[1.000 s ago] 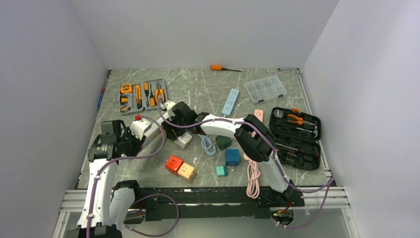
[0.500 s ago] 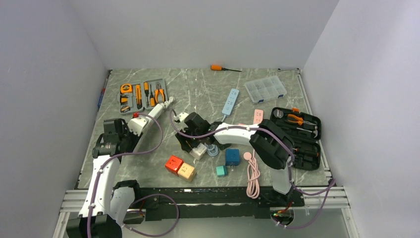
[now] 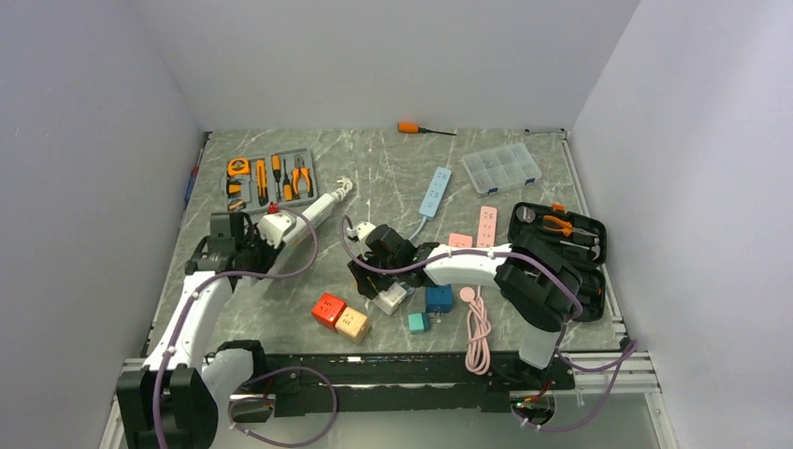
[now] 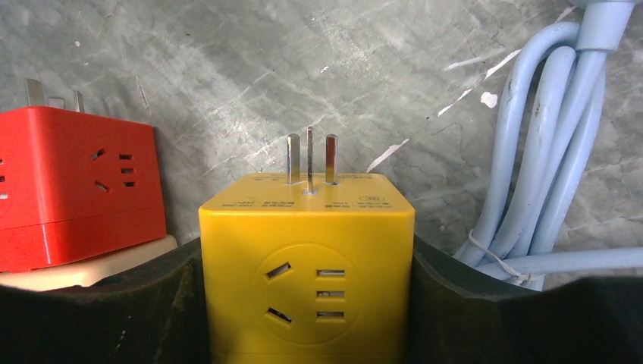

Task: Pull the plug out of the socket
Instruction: Place the plug at the center of the board.

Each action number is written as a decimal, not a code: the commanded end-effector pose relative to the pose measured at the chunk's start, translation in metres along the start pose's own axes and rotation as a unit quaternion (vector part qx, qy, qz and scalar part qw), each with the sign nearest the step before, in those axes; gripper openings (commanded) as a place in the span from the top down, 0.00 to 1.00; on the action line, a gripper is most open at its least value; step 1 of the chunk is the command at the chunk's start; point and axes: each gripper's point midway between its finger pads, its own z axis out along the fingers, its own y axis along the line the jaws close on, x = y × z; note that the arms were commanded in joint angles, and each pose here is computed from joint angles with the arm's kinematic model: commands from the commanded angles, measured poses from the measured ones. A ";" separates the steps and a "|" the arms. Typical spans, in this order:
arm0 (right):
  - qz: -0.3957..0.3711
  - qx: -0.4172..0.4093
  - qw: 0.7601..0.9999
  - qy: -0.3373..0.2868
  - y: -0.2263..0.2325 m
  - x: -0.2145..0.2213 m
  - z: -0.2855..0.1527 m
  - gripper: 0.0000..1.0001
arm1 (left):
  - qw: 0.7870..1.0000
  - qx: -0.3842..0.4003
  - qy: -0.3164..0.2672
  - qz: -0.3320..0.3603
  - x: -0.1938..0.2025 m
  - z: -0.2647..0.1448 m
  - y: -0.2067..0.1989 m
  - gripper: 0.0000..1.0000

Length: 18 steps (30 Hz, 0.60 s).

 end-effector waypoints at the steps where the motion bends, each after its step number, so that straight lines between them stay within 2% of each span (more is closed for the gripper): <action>1: 0.009 -0.007 0.998 -0.066 0.009 -0.041 -0.009 0.84 | 0.997 0.017 -0.065 0.023 -0.046 0.010 0.003 1.00; 10: 0.001 -0.011 0.997 -0.074 0.021 -0.064 0.008 0.81 | 0.999 0.012 0.003 0.035 -0.017 0.055 0.014 1.00; 13: 0.002 -0.005 0.997 -0.072 0.020 -0.066 0.016 0.74 | 0.999 0.003 0.009 0.034 -0.011 0.063 0.017 1.00; 14: 0.004 -0.003 0.998 -0.070 0.020 -0.065 0.018 0.69 | 0.999 0.003 0.011 0.031 -0.010 0.065 0.017 0.98; 16: 0.005 0.000 0.998 -0.069 0.018 -0.065 0.021 0.60 | 1.000 0.004 0.016 0.025 -0.008 0.068 0.017 0.90; 18: 0.004 0.007 0.998 -0.070 0.016 -0.065 0.022 0.54 | 1.000 0.005 0.019 0.021 -0.006 0.070 0.017 0.87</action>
